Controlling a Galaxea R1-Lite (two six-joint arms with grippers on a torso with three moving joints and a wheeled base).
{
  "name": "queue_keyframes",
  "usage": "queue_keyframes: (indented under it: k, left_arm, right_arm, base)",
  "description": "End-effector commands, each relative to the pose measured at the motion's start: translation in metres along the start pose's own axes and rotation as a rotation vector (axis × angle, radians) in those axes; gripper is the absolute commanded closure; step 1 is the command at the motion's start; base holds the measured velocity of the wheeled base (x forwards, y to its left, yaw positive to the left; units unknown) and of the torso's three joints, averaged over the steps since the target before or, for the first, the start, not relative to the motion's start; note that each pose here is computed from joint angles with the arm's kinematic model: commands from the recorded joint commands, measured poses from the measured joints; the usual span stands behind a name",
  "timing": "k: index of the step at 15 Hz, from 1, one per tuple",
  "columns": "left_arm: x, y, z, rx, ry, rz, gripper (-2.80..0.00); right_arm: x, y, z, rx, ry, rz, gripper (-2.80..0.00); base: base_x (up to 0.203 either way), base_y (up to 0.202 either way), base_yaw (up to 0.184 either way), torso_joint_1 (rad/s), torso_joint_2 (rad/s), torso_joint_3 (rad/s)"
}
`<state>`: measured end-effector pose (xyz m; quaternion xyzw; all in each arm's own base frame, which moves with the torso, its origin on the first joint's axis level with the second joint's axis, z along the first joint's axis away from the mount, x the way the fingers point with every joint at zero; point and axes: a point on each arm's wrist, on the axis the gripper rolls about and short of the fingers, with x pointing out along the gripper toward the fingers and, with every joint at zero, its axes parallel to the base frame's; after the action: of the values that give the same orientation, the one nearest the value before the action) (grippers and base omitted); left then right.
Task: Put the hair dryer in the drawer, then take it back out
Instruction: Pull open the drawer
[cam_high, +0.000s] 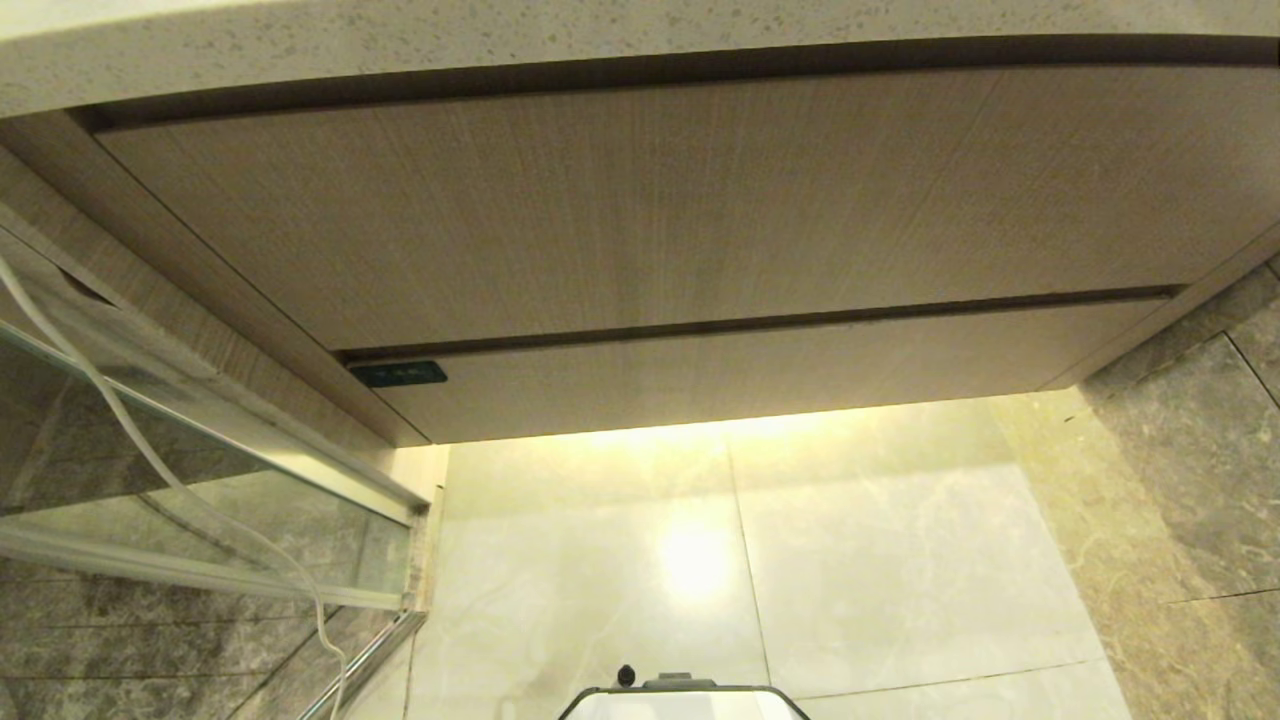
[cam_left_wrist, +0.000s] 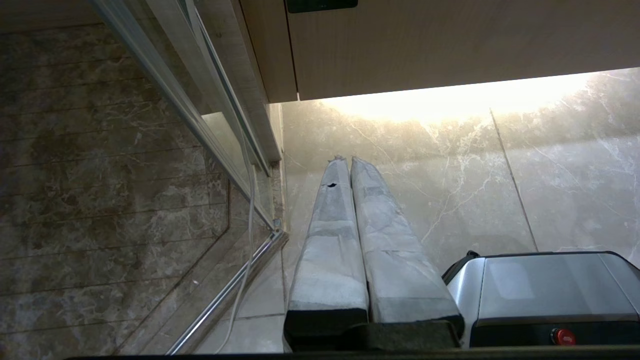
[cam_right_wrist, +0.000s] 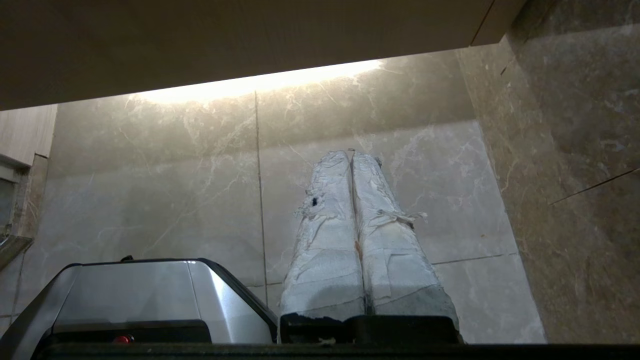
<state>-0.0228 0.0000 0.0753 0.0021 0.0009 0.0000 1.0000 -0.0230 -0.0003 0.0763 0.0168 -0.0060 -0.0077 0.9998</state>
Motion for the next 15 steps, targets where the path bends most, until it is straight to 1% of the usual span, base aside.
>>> queue_keyframes:
  k: [1,15]
  left_arm:
    - [0.0001,0.0,-0.0004,0.0,0.001,0.0,0.0]
    - [0.0001,0.0,-0.0004,0.0,0.001,0.0,0.0]
  right_arm:
    - [0.0002,0.0,-0.0004,0.0,0.003,0.0,0.0]
    - [0.0002,0.0,-0.0004,0.0,0.003,0.0,0.0]
  base:
    - [0.0,0.0,0.0,0.0,0.0,0.0]
    - [0.0,0.0,0.0,0.0,0.0,0.0]
